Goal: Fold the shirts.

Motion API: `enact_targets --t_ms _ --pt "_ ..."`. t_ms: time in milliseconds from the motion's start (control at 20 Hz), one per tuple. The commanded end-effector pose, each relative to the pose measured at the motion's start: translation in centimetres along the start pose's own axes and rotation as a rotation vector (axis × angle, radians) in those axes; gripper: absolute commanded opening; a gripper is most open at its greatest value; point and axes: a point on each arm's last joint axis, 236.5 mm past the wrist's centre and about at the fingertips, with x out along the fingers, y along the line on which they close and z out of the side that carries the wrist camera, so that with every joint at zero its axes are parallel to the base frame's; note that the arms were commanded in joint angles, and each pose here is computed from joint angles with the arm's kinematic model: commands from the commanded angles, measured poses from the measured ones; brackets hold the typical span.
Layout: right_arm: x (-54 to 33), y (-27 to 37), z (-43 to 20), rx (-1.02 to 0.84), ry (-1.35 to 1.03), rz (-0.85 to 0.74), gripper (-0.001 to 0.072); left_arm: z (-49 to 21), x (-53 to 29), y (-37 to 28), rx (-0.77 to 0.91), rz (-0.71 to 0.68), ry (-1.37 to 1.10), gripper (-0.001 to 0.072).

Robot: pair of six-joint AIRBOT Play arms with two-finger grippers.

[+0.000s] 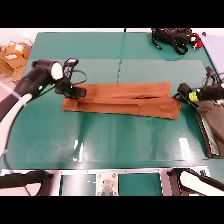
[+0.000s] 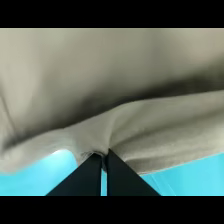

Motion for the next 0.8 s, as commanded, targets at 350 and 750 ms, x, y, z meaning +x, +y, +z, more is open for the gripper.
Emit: enact_targets --t_ms 350,750 --pt "10.6 1.4 9.4 0.014 0.036 0.037 0.0260 7.4 6.8 1.1 0.056 0.059 -0.028 0.0714" --pt "5.0 -5.0 10.0 -0.103 0.148 0.036 0.0551 4.5 -0.3 13.9 -0.252 0.128 0.149 0.0718"
